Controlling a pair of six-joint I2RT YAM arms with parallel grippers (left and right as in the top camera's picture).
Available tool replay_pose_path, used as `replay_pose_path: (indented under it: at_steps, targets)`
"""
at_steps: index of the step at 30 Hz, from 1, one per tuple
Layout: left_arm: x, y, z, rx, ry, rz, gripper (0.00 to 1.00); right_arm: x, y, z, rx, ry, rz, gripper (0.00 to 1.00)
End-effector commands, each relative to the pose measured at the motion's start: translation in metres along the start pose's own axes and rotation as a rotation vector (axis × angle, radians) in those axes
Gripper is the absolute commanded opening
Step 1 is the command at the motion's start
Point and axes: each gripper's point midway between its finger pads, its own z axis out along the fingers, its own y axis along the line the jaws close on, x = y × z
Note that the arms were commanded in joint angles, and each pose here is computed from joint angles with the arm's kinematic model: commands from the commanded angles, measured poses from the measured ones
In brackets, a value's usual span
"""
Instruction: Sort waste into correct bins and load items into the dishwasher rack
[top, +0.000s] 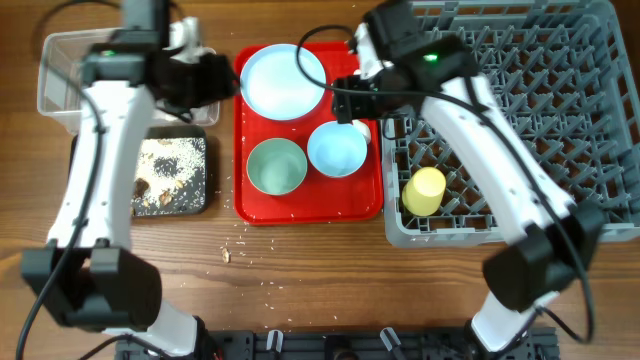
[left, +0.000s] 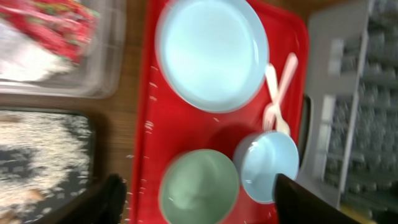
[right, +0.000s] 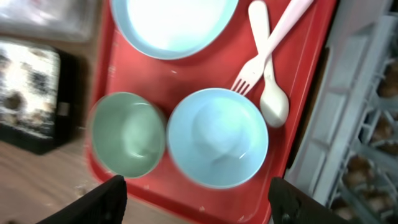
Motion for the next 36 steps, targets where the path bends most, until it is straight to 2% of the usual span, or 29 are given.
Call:
replay_pose_path:
  at_steps: [1, 4, 7, 14, 17, 19, 20, 21, 25, 28, 30, 33, 36]
  targets:
    - [-0.015, 0.042, -0.019, -0.074, -0.056, -0.125, 1.00, -0.004, -0.030, 0.044, 0.125, 0.047, -0.123, 0.73]
    - [-0.018, 0.074, -0.027, -0.149, -0.072, -0.183, 1.00, 0.000, -0.043, 0.080, 0.141, 0.106, -0.202, 0.70]
    - [-0.019, 0.088, -0.032, -0.163, -0.077, -0.217, 1.00, 0.003, -0.049, 0.102, 0.143, 0.136, -0.242, 0.64]
    - [-0.021, 0.094, -0.034, -0.168, -0.083, -0.231, 1.00, 0.014, -0.063, 0.144, 0.148, 0.201, -0.260, 0.47]
    - [-0.021, 0.094, -0.034, -0.168, -0.083, -0.231, 1.00, 0.022, -0.069, 0.155, 0.152, 0.233, -0.252, 0.31]
    - [-0.021, 0.094, -0.034, -0.168, -0.083, -0.231, 1.00, 0.023, -0.069, 0.156, 0.152, 0.237, -0.251, 0.10]
    - [-0.021, 0.094, -0.034, -0.168, -0.083, -0.231, 1.00, 0.023, -0.069, 0.155, 0.153, 0.238, -0.251, 0.04]
    - [-0.021, 0.094, -0.034, -0.168, -0.083, -0.231, 1.00, 0.022, -0.068, 0.152, 0.152, 0.233, -0.251, 0.04]
    - [-0.021, 0.094, -0.034, -0.168, -0.083, -0.231, 1.00, 0.005, -0.057, 0.113, 0.147, 0.161, -0.258, 0.04]
    - [-0.021, 0.094, -0.034, -0.168, -0.083, -0.231, 1.00, -0.025, -0.049, 0.046, 0.199, 0.002, -0.224, 0.04]
    - [-0.021, 0.094, -0.034, -0.168, -0.083, -0.230, 1.00, -0.046, -0.061, -0.002, 0.309, -0.137, -0.156, 0.04]
    - [-0.021, 0.094, -0.034, -0.168, -0.083, -0.231, 1.00, -0.076, -0.107, -0.087, 0.589, -0.397, 0.021, 0.04]
    - [-0.021, 0.094, -0.034, -0.168, -0.083, -0.231, 1.00, -0.097, -0.165, -0.138, 0.867, -0.583, 0.178, 0.04]
